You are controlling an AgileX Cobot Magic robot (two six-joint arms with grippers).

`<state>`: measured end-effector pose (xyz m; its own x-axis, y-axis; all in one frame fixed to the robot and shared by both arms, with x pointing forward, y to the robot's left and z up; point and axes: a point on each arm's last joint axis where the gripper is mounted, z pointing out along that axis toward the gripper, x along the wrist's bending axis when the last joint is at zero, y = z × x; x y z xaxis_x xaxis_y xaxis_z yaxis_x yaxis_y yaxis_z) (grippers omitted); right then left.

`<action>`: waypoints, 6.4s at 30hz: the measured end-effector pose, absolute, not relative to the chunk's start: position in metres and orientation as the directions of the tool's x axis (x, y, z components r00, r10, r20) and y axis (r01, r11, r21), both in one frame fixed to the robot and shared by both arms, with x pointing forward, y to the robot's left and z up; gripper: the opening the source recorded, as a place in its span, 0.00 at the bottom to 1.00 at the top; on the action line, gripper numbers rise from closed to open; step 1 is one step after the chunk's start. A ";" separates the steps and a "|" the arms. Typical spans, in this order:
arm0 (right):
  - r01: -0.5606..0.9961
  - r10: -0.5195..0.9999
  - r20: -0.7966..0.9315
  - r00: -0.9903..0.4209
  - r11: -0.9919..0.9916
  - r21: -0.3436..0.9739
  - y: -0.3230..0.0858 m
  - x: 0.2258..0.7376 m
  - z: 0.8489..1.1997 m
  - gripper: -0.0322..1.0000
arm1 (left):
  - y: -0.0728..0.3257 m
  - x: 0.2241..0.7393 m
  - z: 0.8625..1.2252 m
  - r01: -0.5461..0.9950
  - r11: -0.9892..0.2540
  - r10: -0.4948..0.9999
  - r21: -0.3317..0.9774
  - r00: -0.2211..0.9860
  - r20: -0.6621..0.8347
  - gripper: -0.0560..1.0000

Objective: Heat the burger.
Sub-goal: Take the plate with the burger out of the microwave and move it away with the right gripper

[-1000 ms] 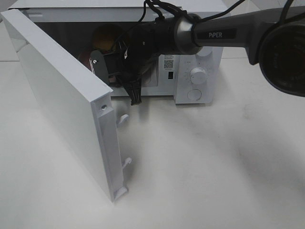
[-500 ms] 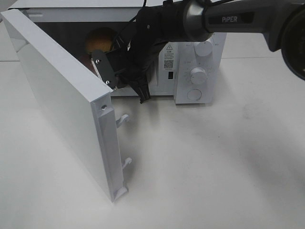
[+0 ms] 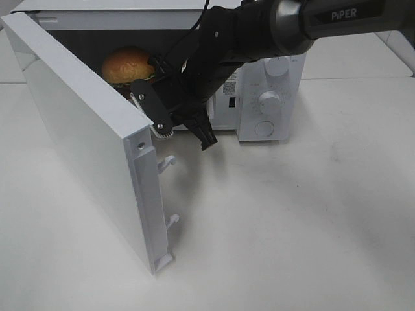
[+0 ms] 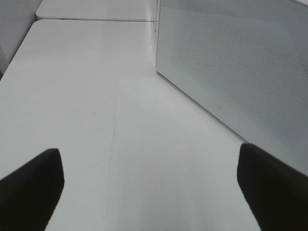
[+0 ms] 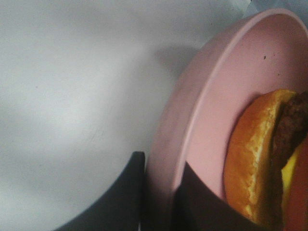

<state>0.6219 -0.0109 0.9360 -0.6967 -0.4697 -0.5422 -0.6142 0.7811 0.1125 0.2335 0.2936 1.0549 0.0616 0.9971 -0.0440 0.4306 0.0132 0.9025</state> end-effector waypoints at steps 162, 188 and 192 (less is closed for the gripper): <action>0.347 0.356 -0.623 -0.697 0.927 0.142 -0.263 0.358 1.002 0.16 | 0.294 0.233 1.055 0.431 0.013 0.997 0.902 0.062 -0.044 0.90; 0.779 0.705 -0.624 -0.337 0.581 0.237 -0.267 0.379 0.989 0.16 | 0.294 0.233 1.055 0.431 0.013 0.997 0.902 0.062 -0.044 0.90; 0.845 0.736 -0.639 -0.222 0.473 0.251 -0.259 0.395 0.984 0.16 | 0.294 0.233 1.055 0.431 0.013 0.997 0.902 0.062 -0.044 0.90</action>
<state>0.3946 -0.2594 0.9839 -0.2225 0.7362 -0.6392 0.8446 0.4730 0.2508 0.2335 0.2936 1.0549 0.0616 0.9971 -0.0440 0.4306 0.0132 0.9025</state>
